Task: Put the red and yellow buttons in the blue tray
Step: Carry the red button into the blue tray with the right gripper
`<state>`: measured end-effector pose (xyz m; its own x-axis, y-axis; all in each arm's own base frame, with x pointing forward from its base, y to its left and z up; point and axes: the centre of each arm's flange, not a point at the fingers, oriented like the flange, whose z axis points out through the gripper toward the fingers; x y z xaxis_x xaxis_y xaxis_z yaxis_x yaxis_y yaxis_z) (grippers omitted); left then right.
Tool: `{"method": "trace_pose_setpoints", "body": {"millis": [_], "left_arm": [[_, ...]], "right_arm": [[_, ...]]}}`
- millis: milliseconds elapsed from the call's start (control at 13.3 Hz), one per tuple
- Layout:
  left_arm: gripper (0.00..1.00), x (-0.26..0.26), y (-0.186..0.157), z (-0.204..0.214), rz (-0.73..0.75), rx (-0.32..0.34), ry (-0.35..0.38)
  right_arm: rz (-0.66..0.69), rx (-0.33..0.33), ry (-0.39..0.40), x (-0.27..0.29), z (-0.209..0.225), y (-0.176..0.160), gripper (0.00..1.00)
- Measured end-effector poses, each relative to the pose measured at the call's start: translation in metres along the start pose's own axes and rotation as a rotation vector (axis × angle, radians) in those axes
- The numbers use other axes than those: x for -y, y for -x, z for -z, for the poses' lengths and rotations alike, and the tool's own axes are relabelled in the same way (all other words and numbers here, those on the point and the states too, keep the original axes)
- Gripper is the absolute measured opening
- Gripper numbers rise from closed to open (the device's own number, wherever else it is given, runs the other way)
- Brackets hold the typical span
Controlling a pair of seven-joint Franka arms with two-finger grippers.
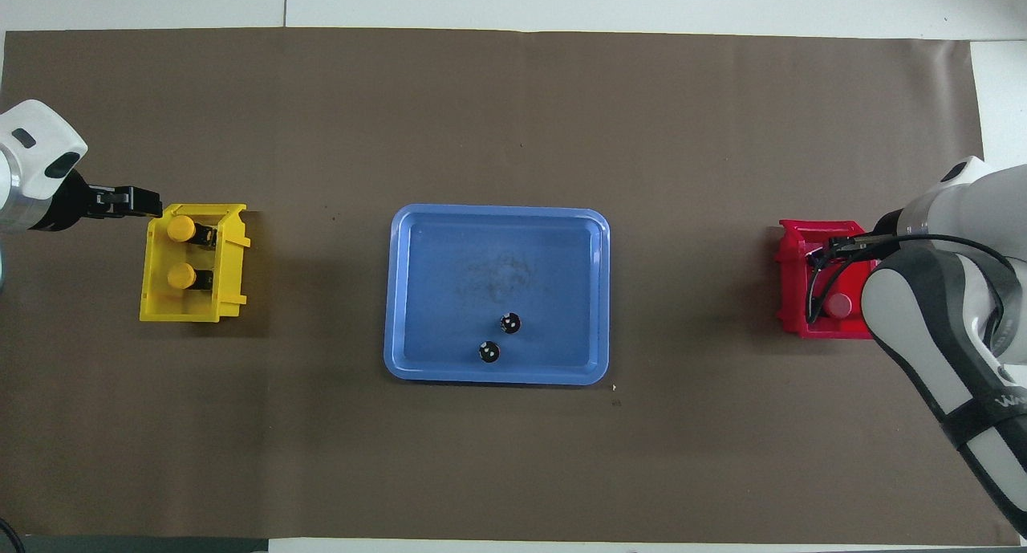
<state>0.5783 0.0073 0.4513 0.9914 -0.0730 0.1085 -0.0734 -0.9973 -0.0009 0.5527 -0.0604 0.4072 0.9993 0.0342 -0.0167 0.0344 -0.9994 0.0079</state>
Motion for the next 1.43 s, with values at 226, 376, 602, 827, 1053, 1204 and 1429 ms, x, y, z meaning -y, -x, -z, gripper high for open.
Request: {"method": "trace_pose_setpoints", "body": {"millis": [226, 376, 602, 827, 1053, 1204, 1429], "left_arm": [[0.79, -0.002, -0.004, -0.011, 0.009, -0.002, 0.000], [0.79, -0.004, -0.006, -0.020, 0.019, 0.001, 0.001], [0.79, -0.007, -0.007, -0.035, 0.023, 0.010, 0.002], [0.77, -0.010, -0.002, -0.054, 0.043, 0.010, 0.002], [0.76, -0.014, 0.007, -0.073, 0.051, 0.003, 0.002], [0.75, -0.019, 0.010, -0.082, 0.063, 0.008, 0.003], [0.73, -0.021, 0.010, -0.084, 0.069, 0.009, 0.003]], "right_arm": [[0.039, 0.025, -0.003, 0.033, 0.082, -0.027, 0.41], [0.009, 0.025, -0.006, 0.087, 0.124, -0.047, 0.41], [-0.135, -0.011, -0.023, 0.228, 0.134, -0.064, 0.41], [-0.226, -0.043, -0.057, 0.358, 0.106, -0.059, 0.41], [-0.232, -0.078, -0.003, 0.433, 0.054, -0.054, 0.41], [-0.248, -0.092, -0.001, 0.459, 0.021, -0.053, 0.41], [-0.251, -0.076, 0.009, 0.467, -0.005, -0.052, 0.41]]}}
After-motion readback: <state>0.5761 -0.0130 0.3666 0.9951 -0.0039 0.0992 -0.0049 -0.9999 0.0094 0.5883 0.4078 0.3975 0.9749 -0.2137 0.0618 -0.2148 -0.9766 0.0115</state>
